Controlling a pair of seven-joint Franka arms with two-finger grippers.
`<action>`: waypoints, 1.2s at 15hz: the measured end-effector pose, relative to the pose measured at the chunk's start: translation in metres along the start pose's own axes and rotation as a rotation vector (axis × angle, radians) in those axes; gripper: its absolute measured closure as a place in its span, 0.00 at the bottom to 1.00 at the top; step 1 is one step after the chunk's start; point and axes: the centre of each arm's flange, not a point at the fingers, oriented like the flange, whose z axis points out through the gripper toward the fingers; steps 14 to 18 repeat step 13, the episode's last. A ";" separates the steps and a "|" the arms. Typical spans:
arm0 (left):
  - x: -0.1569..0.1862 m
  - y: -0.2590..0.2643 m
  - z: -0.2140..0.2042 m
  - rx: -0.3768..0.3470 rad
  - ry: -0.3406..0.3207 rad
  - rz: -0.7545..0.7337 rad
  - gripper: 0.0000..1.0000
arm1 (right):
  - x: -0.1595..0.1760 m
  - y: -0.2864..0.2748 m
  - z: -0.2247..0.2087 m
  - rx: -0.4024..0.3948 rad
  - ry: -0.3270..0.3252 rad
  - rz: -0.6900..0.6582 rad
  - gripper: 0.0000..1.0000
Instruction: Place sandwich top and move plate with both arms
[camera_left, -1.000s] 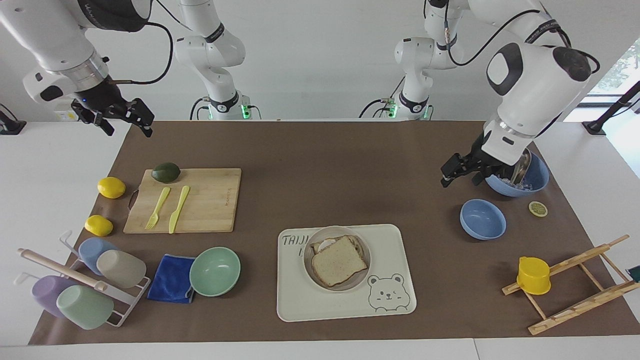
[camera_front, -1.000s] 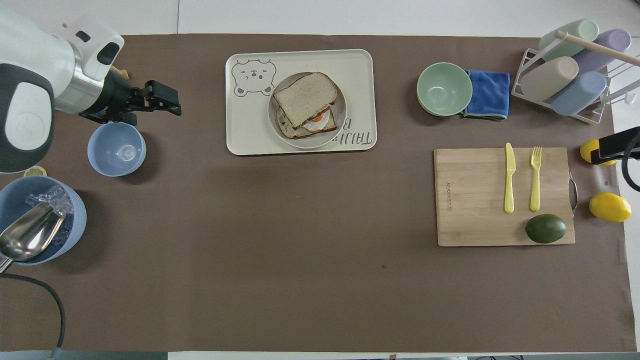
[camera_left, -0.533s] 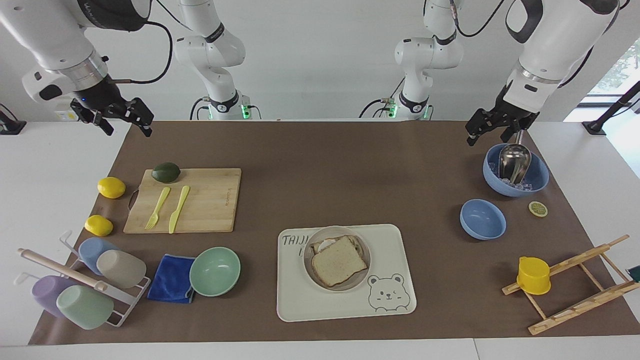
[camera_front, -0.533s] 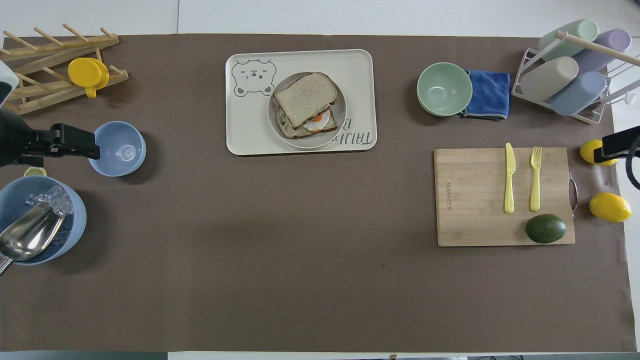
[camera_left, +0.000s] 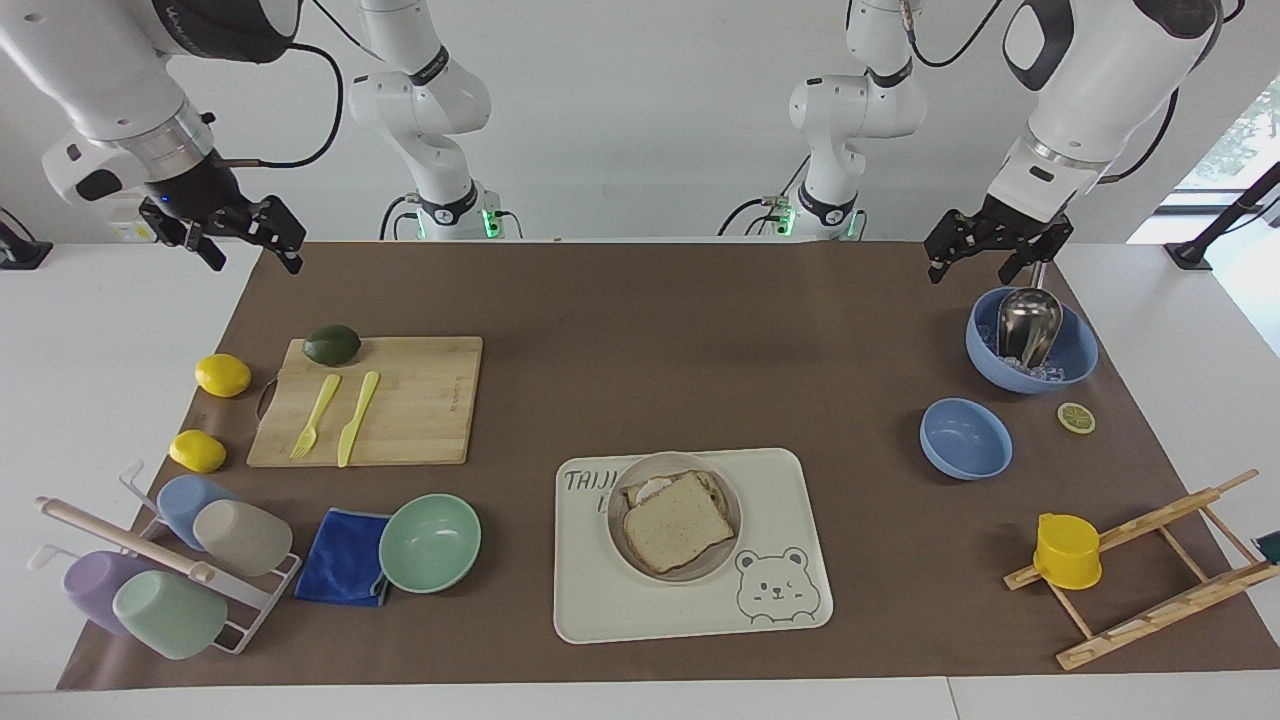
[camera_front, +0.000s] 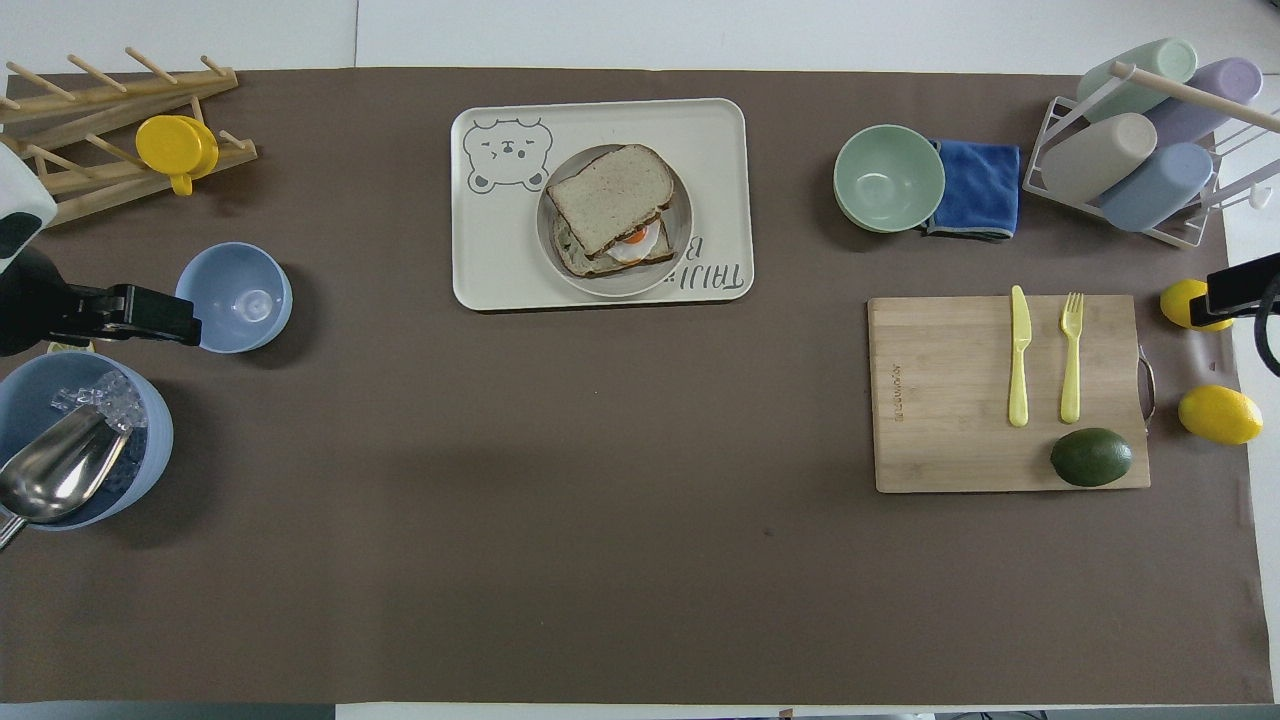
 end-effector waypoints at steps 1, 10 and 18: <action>0.002 -0.003 0.001 0.000 -0.002 -0.005 0.00 | 0.000 0.000 0.000 0.000 -0.001 0.000 0.00; 0.002 0.000 -0.015 0.001 0.008 0.002 0.00 | 0.000 0.000 0.000 0.000 -0.001 0.000 0.00; 0.002 0.000 -0.021 0.001 0.013 0.003 0.00 | 0.000 0.000 0.000 0.000 -0.001 0.000 0.00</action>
